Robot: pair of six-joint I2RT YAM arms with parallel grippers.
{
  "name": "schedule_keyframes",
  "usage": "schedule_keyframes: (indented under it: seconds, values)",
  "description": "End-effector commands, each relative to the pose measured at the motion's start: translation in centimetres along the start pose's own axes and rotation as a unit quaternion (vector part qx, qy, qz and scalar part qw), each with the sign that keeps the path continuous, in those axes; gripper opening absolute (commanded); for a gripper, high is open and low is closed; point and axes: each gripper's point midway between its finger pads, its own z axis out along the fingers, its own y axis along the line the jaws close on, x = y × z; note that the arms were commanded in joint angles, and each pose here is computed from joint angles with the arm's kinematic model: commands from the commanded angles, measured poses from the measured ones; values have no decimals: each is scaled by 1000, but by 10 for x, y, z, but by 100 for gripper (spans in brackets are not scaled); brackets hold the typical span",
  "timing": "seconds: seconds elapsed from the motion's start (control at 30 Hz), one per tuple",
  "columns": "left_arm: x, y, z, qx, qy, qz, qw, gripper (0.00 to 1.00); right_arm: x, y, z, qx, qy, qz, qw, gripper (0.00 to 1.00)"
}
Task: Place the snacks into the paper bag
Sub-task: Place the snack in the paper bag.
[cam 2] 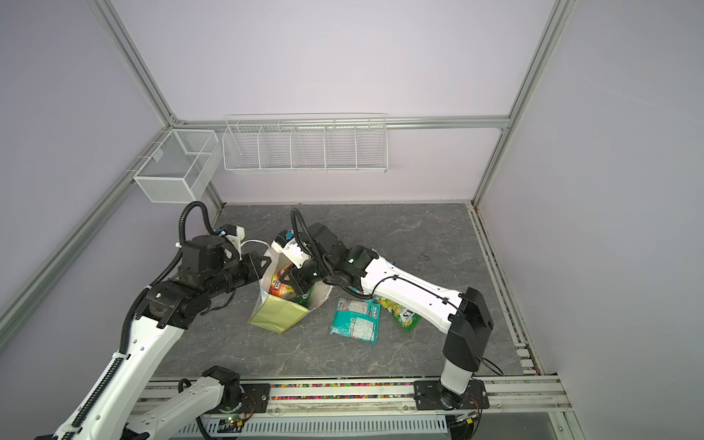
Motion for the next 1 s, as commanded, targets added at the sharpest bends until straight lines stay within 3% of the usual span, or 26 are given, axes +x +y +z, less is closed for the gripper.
schedule_keyframes:
  seconds: [0.0,0.4,0.5,0.57,0.6,0.63,0.97]
  values:
    - [-4,-7,-6,16,-10,6,1000,0,-12,4,2,-16,-21,-5,1000,7]
    - [-4,-7,-8,15,-12,7,1000,0,-8,-2,12,-17,-14,10,1000,10]
    - [-4,-7,-8,14,-13,6,1000,0,-9,-2,11,-18,-14,11,1000,20]
    - [-5,-7,-9,14,-15,5,1000,0,-11,4,8,-30,-18,7,999,54]
    - [-5,-6,-9,13,-16,5,1000,0,-12,6,6,-34,-19,5,999,65]
    - [-5,-6,-9,12,-16,5,1000,0,-12,7,5,-34,-21,3,999,69]
    - [-7,-4,-12,6,-25,2,1000,0,-20,10,-27,-1,-45,0,999,71]
